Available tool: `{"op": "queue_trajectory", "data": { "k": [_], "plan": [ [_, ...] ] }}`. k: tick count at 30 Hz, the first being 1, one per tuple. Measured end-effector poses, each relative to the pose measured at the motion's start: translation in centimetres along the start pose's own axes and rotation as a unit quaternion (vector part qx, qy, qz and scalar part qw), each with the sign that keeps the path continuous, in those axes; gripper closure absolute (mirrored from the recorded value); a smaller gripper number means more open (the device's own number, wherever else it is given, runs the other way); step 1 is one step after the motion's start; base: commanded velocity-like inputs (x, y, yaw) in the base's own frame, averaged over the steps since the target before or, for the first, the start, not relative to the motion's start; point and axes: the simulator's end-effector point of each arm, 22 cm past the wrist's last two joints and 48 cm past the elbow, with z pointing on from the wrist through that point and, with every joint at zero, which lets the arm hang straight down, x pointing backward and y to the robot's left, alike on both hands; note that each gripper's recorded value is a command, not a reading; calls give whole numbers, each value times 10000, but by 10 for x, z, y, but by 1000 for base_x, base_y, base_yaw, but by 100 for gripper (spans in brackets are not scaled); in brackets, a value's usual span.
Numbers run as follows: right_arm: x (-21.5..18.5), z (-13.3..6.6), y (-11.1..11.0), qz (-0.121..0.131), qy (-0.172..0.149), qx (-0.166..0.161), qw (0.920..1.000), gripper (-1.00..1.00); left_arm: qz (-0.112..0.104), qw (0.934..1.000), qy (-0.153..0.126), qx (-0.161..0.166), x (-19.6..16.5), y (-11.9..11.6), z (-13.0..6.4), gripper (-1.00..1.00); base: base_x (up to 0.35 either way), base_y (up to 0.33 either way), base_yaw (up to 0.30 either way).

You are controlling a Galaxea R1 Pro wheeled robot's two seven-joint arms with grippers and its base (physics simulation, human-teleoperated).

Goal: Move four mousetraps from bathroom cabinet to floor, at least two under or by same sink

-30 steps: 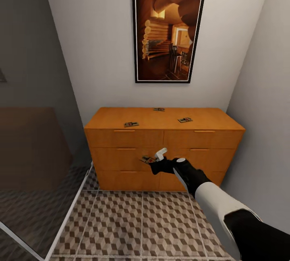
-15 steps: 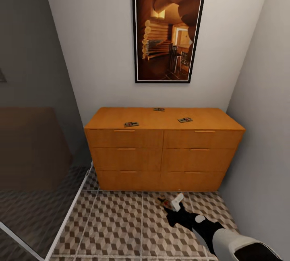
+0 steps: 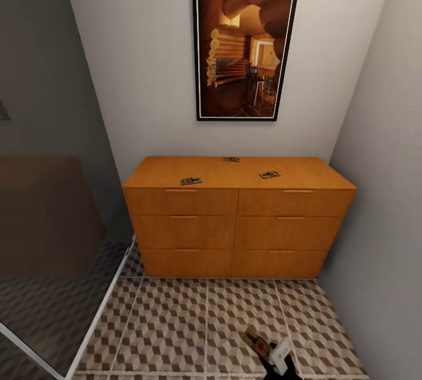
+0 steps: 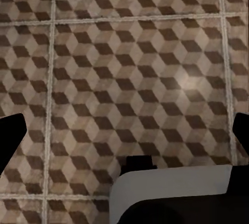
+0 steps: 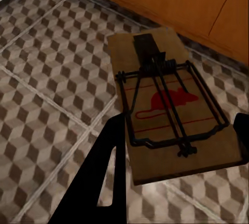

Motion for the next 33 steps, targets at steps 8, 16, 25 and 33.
{"op": "queue_trajectory", "data": {
  "k": [8,16,25,33],
  "plan": [
    [19,-16,16,418,-249,1281,9906,100,-119,9982,-577,67,-78,-18,23,-100,0,0,0],
    [12,-37,-26,727,-364,2913,9532,100,-216,9970,-728,144,-206,-32,35,-100,0,0,0],
    [11,-45,-27,1252,-340,3542,9261,100,-449,9860,-1574,316,-346,-52,-11,-100,0,0,0],
    [4,-38,-14,1289,-398,3442,9292,100,-466,9847,-1631,398,-392,-54,-45,-100,0,0,0]
  ]
}}
